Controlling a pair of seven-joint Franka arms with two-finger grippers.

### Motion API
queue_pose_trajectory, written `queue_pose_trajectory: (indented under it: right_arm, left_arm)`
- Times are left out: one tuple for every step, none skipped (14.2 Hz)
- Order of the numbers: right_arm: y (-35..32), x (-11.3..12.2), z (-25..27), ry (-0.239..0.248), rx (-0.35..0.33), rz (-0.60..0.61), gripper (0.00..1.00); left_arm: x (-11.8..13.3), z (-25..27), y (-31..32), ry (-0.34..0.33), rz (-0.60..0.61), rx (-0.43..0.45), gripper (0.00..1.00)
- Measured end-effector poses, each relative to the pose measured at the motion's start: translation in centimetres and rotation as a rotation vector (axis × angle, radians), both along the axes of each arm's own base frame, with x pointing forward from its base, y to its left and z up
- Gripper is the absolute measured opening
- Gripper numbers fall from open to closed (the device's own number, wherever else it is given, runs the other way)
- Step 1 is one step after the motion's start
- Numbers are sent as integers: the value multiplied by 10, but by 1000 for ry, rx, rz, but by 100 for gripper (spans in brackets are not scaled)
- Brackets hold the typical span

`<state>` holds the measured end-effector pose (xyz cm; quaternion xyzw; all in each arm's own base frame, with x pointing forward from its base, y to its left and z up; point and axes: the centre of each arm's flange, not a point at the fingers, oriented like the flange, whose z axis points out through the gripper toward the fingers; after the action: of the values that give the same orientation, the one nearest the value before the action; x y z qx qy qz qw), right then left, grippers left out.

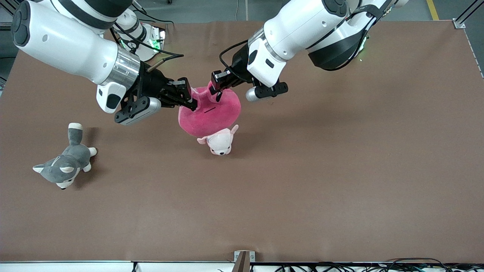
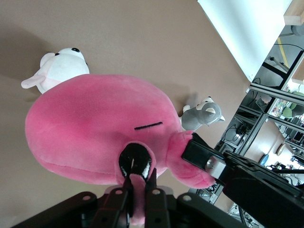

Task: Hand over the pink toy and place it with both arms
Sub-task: 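Grasp the pink pig with the right gripper while the left gripper holds, then carry the pig with the right gripper while the left gripper releases, withdraws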

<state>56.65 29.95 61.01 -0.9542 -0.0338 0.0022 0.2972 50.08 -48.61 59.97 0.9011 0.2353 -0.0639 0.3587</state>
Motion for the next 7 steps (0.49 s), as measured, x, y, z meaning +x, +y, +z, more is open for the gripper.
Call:
queue_pose_trajectory:
  right_arm:
    - [0,0,0,0,0,0,10]
    - [0,0,0,1,0,0,10]
    - [0,0,0,1,-1,0,10]
    - [-1,1,-1,2,-1,-2,10]
    - [-3,2,-1,2,-2,-5,10]
    - [-6,3,-2,5,-4,-9,10]
    - [-13,6,-3,14,-9,-16,10]
  left_arm:
    - [0,0,0,0,0,0,22]
    - [0,1,0,-1,1,-2,32]
    - [0,2,0,-3,1,-3,44]
    - [1,4,1,-6,3,-6,55]
    - [3,5,2,-13,6,-5,67]
    - [5,7,5,-30,9,5,76]
    - [9,8,9,-56,13,25,85]
